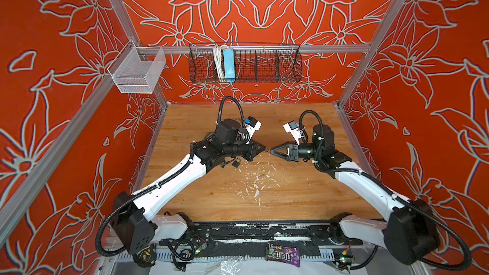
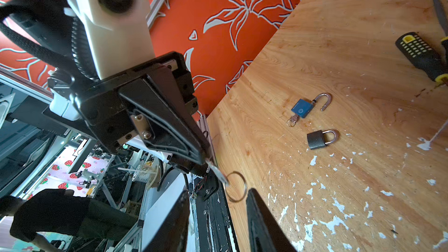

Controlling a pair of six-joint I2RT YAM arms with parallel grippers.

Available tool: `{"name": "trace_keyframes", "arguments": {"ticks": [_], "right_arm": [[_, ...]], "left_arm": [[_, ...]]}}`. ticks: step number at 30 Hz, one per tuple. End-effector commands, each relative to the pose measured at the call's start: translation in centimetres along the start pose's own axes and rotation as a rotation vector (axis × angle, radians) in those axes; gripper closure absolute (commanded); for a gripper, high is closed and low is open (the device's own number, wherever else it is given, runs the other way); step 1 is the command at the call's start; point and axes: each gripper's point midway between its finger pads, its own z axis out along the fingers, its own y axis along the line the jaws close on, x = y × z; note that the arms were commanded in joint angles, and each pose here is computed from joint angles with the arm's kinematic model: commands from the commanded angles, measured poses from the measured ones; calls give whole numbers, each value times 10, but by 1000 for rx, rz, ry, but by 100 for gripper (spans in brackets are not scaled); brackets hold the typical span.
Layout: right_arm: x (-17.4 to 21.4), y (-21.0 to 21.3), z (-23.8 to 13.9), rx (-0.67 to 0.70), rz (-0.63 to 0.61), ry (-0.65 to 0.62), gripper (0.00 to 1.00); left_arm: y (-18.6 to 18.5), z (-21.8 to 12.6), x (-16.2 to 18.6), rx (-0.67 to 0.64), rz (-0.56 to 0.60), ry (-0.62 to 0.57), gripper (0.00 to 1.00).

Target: Unlock with the key

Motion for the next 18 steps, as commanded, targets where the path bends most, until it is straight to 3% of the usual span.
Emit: {"name": "trace_keyframes", "arguments": {"ticks": [1, 18], "right_arm": [[-7, 15, 1, -75, -89, 10, 64], [2, 6, 4, -85, -59, 29, 76]], "left_arm": [[-6, 4, -3, 48, 23, 22, 100], [-1, 6, -9, 44, 12, 33, 100]]}}
